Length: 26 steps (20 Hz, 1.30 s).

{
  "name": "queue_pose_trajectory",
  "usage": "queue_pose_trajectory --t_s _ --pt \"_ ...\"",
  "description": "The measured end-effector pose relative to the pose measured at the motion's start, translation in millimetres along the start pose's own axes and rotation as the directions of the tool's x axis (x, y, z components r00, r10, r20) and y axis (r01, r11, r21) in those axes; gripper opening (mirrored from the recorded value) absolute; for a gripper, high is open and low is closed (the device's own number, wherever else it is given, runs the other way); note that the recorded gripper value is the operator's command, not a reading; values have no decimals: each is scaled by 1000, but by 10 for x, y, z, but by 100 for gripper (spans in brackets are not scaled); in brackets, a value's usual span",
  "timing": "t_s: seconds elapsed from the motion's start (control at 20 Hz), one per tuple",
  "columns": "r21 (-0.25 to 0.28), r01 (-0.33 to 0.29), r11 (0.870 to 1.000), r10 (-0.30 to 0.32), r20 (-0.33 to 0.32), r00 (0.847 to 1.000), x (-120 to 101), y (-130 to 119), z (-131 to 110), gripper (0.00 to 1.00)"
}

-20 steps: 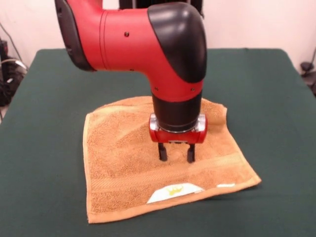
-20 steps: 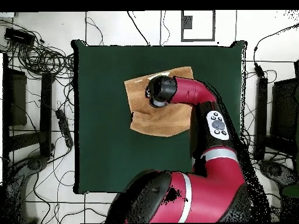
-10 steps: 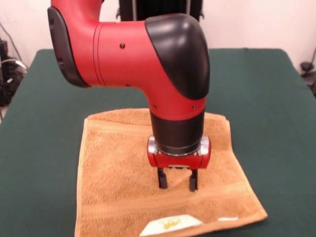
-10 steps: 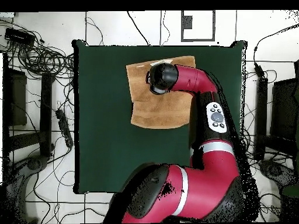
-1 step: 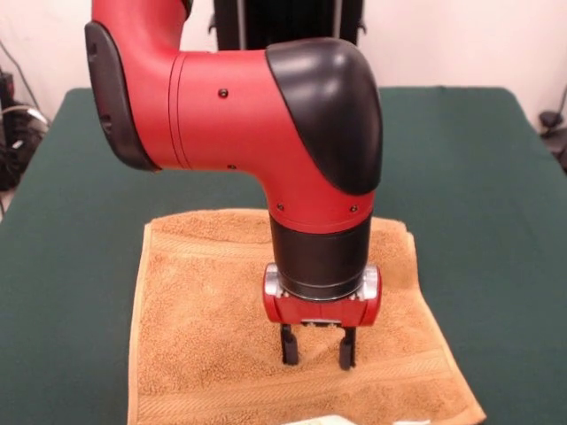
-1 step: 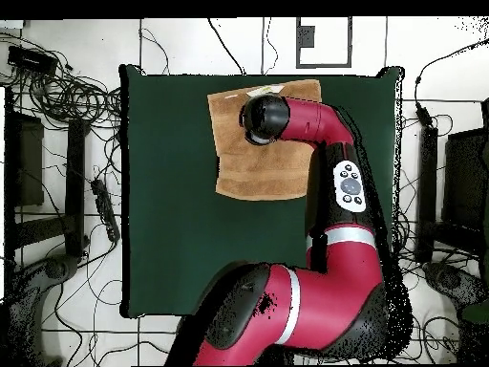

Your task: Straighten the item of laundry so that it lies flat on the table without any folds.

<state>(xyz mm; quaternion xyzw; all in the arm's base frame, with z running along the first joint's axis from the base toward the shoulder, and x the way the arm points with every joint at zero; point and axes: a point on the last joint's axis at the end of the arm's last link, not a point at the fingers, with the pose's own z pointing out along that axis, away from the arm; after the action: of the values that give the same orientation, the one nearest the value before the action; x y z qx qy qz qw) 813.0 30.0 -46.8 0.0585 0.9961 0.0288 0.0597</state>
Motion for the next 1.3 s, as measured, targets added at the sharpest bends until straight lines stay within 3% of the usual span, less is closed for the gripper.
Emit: queue_pose_trajectory --t_s 0.45,0.7,1.0,1.3 --pt "-4 9 1000 -9 29 1000 -56 30 13 100" --pt "1 31 1000 -31 41 999 7 72 -117 100" --pt "4 72 997 -73 52 996 242 166 -759 100" --pt "29 98 995 -100 81 992 441 151 -1647 100"
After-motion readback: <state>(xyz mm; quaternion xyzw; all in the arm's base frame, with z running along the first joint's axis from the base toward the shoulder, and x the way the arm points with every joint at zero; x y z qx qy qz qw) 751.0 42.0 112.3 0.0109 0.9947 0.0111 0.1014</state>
